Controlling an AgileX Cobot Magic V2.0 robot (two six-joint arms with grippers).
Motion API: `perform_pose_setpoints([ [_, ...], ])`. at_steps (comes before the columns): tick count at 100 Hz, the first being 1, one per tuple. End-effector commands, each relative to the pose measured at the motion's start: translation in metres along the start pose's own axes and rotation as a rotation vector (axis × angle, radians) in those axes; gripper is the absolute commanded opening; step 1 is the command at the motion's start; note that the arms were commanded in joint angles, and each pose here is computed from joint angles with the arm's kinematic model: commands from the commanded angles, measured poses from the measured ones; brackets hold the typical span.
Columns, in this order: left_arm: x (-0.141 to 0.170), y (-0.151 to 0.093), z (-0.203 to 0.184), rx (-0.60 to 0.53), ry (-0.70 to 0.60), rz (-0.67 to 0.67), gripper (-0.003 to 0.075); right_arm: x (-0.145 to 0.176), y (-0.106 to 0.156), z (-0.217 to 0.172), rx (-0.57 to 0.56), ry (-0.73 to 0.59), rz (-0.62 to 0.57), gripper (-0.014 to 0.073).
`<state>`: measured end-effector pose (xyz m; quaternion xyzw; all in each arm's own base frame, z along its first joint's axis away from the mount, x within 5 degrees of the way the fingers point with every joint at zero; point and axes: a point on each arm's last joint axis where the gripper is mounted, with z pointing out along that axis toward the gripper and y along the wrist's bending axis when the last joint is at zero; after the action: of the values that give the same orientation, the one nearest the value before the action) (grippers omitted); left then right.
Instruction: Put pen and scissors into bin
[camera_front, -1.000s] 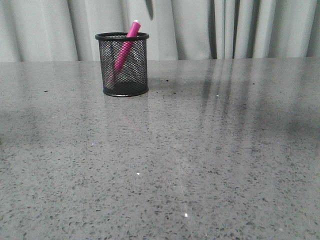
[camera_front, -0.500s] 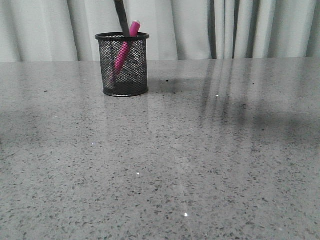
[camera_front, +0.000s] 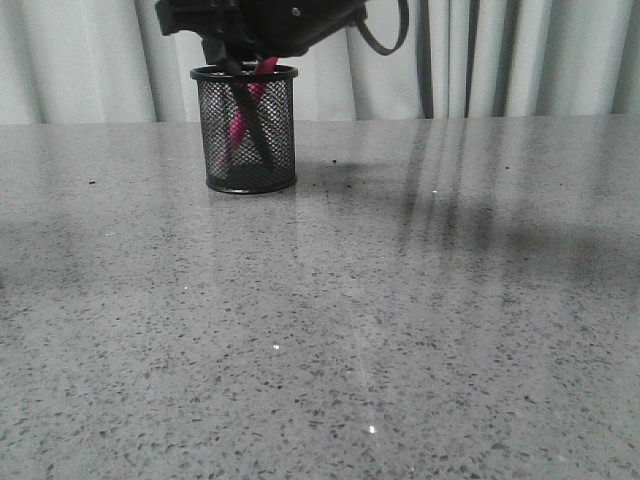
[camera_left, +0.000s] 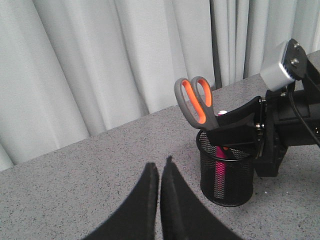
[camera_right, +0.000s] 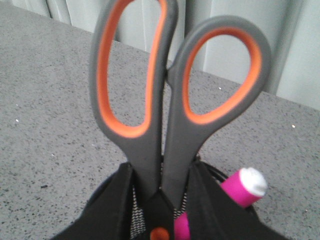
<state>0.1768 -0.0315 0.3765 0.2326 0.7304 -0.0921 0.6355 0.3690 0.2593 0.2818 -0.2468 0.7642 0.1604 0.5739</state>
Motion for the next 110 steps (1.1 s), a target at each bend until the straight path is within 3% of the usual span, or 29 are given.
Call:
perform_pose_setpoints([
  [1, -0.013, 0.002, -0.005, -0.025, -0.06, -0.033, -0.0019, -0.039, -0.01, -0.018, 0.037, -0.144, -0.004, -0.0041],
  [7, -0.013, 0.002, -0.005, -0.025, -0.06, -0.033, -0.0019, -0.038, -0.012, -0.018, 0.039, -0.137, -0.003, -0.0001],
  [29, -0.013, 0.002, -0.005, -0.025, -0.06, -0.033, -0.0019, -0.038, -0.014, -0.018, 0.044, -0.138, -0.002, 0.0293],
  [63, -0.013, 0.002, -0.005, -0.025, -0.06, -0.033, -0.0019, -0.074, -0.019, -0.047, 0.09, -0.317, 0.0, 0.0322],
  [82, -0.013, 0.002, -0.005, -0.025, -0.06, -0.033, -0.0019, -0.109, -0.026, -0.087, 0.117, -0.438, -0.007, 0.0248],
  [103, -0.012, 0.002, -0.005, -0.027, -0.052, -0.02, -0.0019, -0.139, -0.05, -0.15, 0.135, -0.431, -0.005, -0.0048],
  [110, -0.011, 0.002, -0.005, -0.028, -0.046, -0.01, -0.0019, -0.141, -0.058, -0.167, 0.139, -0.393, -0.006, -0.0075],
])
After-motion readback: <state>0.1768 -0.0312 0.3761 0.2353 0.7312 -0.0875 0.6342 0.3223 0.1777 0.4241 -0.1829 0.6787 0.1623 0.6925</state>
